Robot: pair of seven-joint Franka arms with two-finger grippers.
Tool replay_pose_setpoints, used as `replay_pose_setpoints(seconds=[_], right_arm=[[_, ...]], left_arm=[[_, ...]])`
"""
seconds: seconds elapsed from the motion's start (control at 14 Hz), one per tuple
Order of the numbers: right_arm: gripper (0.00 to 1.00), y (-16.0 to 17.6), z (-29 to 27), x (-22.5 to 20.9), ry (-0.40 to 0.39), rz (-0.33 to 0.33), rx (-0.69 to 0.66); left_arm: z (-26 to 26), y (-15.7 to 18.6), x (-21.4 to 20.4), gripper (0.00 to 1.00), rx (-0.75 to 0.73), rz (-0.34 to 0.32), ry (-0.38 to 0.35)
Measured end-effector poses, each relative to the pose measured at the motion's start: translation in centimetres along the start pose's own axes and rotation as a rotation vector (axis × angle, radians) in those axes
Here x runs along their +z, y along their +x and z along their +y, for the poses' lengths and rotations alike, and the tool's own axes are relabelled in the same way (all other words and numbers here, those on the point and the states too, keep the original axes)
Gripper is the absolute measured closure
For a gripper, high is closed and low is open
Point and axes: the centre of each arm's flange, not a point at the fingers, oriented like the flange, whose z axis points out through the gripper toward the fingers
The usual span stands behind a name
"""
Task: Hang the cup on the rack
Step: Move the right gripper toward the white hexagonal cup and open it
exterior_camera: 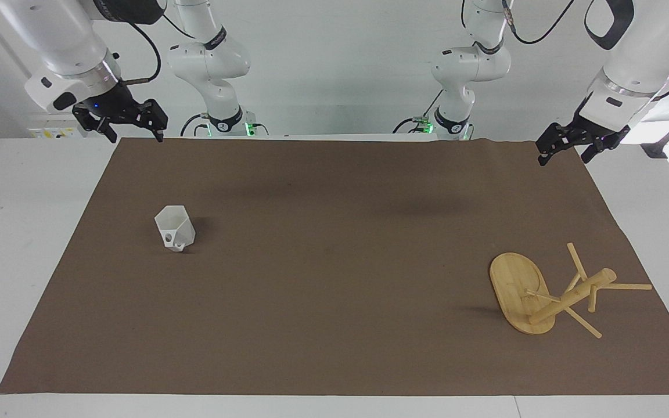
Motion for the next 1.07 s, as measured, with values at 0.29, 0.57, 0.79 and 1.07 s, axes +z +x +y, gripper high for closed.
replay_pose_setpoints(seconds=[0.29, 0.57, 0.79, 1.07], right_arm=[[0.00, 0.0, 0.0, 0.0, 0.000, 0.000, 0.001], [0.00, 0.0, 0.6, 0.3, 0.003, -0.006, -0.056], [0.00, 0.3, 2.3, 0.0, -0.002, 0.038, -0.271], [0.00, -0.3, 11.0, 0.9, 0.065, 0.139, -0.643]], left_arm=[[0.0, 0.0, 0.0, 0.00, 0.000, 0.000, 0.000], [0.0, 0.0, 0.0, 0.00, 0.000, 0.000, 0.000], [0.0, 0.0, 0.0, 0.00, 0.000, 0.000, 0.000], [0.0, 0.0, 0.0, 0.00, 0.000, 0.000, 0.000]])
